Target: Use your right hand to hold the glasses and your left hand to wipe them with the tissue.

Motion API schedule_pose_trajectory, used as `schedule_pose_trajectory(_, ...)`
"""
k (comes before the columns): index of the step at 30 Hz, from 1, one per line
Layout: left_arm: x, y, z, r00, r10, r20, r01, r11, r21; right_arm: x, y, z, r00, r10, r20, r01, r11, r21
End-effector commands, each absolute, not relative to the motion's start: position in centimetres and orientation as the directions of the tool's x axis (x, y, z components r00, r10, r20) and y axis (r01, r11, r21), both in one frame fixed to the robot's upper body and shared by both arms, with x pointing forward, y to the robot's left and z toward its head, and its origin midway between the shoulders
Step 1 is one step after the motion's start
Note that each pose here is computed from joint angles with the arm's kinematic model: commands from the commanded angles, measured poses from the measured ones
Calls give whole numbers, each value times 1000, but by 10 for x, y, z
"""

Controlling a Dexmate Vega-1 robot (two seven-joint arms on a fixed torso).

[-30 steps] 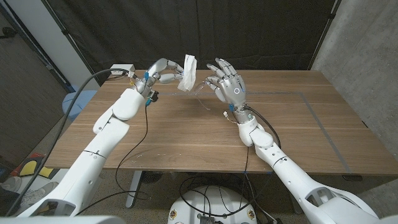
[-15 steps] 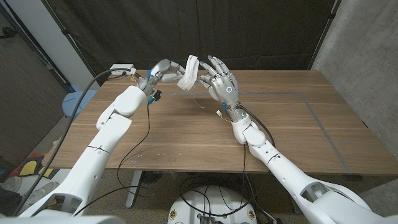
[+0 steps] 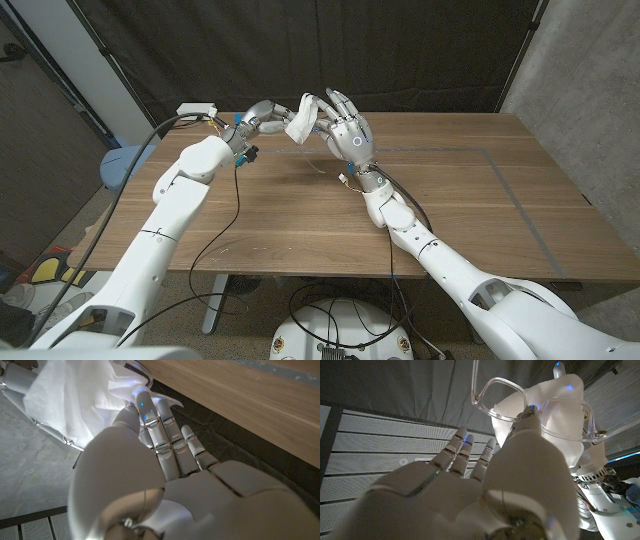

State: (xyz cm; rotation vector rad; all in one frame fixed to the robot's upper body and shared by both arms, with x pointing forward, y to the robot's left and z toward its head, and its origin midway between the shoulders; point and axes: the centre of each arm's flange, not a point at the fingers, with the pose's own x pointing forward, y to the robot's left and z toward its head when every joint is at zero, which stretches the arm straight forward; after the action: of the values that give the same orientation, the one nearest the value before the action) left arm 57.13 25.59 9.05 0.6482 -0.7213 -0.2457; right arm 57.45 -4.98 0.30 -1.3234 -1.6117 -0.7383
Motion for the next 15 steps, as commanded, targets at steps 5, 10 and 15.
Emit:
schedule_pose_trajectory(5, 580, 254, 86, 776, -457, 435, 109, 776, 621, 576, -38, 7, -28, 427, 904, 965, 247, -86)
schedule_pose_trajectory(10, 581, 255, 85, 786, -450, 424, 110, 777, 620, 577, -37, 8, -28, 430, 902, 967, 240, -85)
schedule_pose_trajectory(15, 579, 258, 84, 797, -439, 416, 103, 776, 622, 582, -41, 11, -16, 414, 910, 968, 233, -89)
